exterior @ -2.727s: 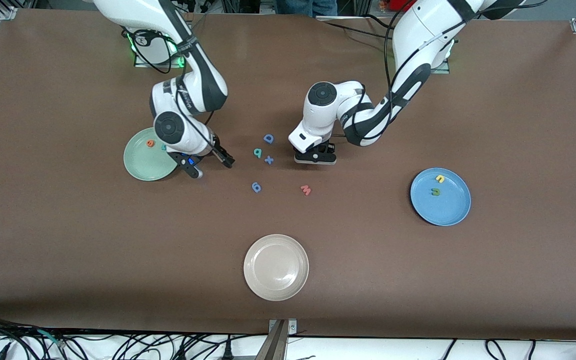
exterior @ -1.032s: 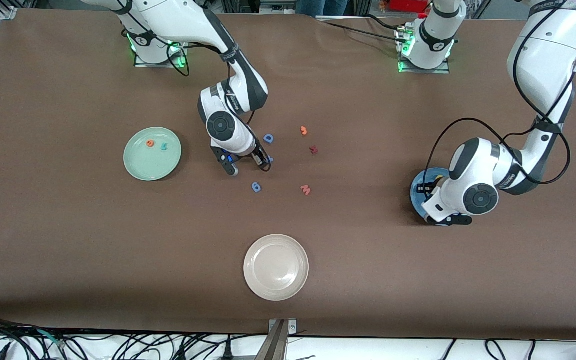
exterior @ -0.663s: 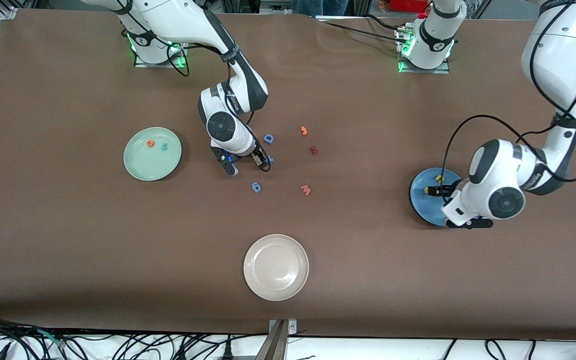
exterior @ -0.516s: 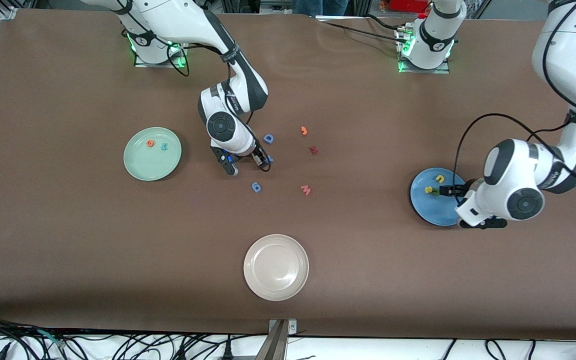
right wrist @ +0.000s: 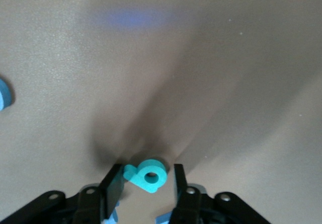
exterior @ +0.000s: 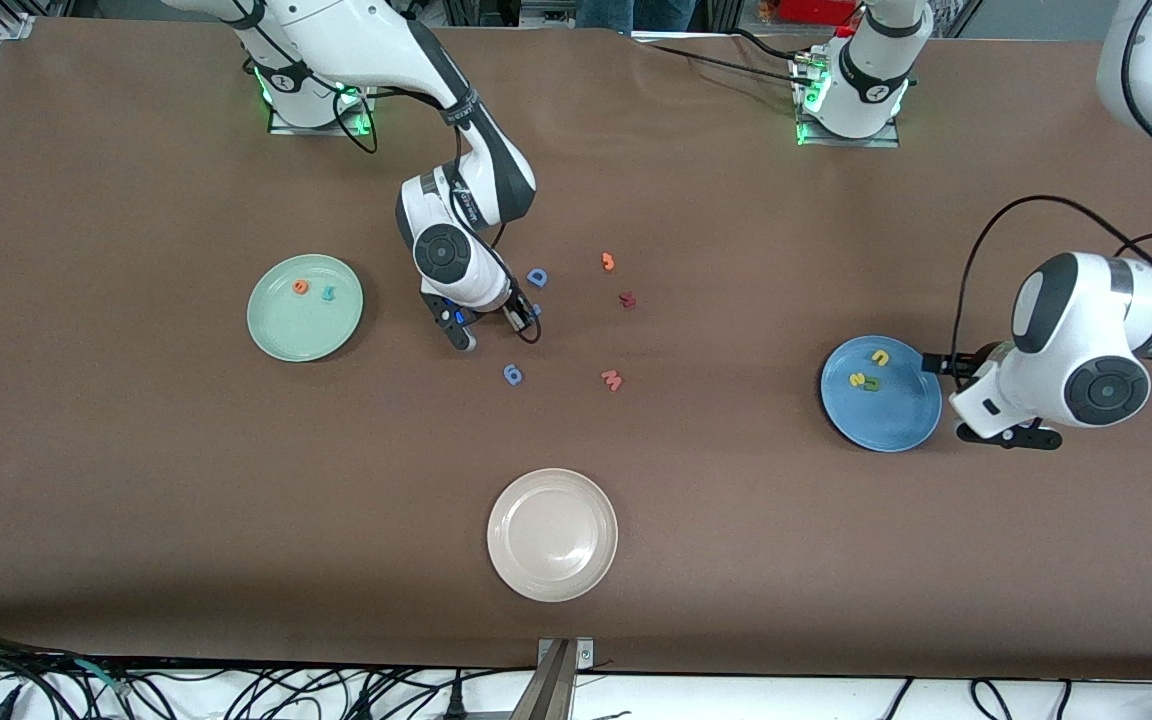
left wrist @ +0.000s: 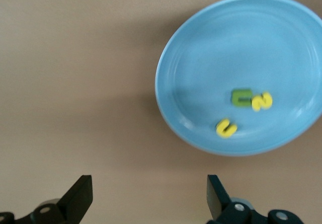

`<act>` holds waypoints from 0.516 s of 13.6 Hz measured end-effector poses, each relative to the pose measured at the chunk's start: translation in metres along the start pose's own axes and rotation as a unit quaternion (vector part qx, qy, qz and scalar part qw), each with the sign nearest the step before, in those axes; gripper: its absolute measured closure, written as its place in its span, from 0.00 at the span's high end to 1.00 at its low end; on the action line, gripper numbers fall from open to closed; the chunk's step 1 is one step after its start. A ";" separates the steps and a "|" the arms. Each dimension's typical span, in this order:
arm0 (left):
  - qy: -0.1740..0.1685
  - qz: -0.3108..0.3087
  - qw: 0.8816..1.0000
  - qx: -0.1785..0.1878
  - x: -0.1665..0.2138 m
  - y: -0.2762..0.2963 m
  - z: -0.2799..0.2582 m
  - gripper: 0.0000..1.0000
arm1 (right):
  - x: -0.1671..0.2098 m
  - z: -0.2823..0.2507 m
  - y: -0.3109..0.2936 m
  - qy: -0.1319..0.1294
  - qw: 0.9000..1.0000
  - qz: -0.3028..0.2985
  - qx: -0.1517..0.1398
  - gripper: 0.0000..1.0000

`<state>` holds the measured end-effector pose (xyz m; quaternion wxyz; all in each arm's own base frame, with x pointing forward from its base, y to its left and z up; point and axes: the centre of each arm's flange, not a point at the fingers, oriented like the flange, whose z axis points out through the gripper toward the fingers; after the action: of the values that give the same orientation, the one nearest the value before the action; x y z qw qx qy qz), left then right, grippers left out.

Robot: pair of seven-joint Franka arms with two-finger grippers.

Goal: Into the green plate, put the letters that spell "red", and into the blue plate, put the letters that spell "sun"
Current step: 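Withdraw the left gripper to rest while the right gripper lifts the teal letter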

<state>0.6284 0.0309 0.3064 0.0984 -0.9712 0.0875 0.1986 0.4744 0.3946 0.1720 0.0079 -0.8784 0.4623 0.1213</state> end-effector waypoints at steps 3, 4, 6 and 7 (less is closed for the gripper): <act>0.007 0.014 1.000 0.022 -0.031 -0.008 -0.036 1.00 | -0.001 -0.002 0.000 -0.001 1.000 0.000 -0.001 0.37; 0.016 -0.002 1.000 -0.006 -0.044 -0.011 -0.047 1.00 | -0.001 -0.002 0.000 -0.001 1.000 -0.001 -0.001 0.37; 0.045 -0.040 0.995 -0.074 -0.072 -0.026 -0.074 1.00 | -0.001 -0.002 0.000 -0.001 1.000 -0.001 -0.001 0.37; 0.061 -0.051 0.993 -0.088 -0.085 -0.033 -0.089 1.00 | -0.001 -0.002 0.000 -0.001 1.000 -0.001 -0.001 0.37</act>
<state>0.5907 0.0538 0.4258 0.0167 -0.9896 0.0254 0.1405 0.4742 0.3948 0.1739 0.0077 -0.8785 0.4617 0.1224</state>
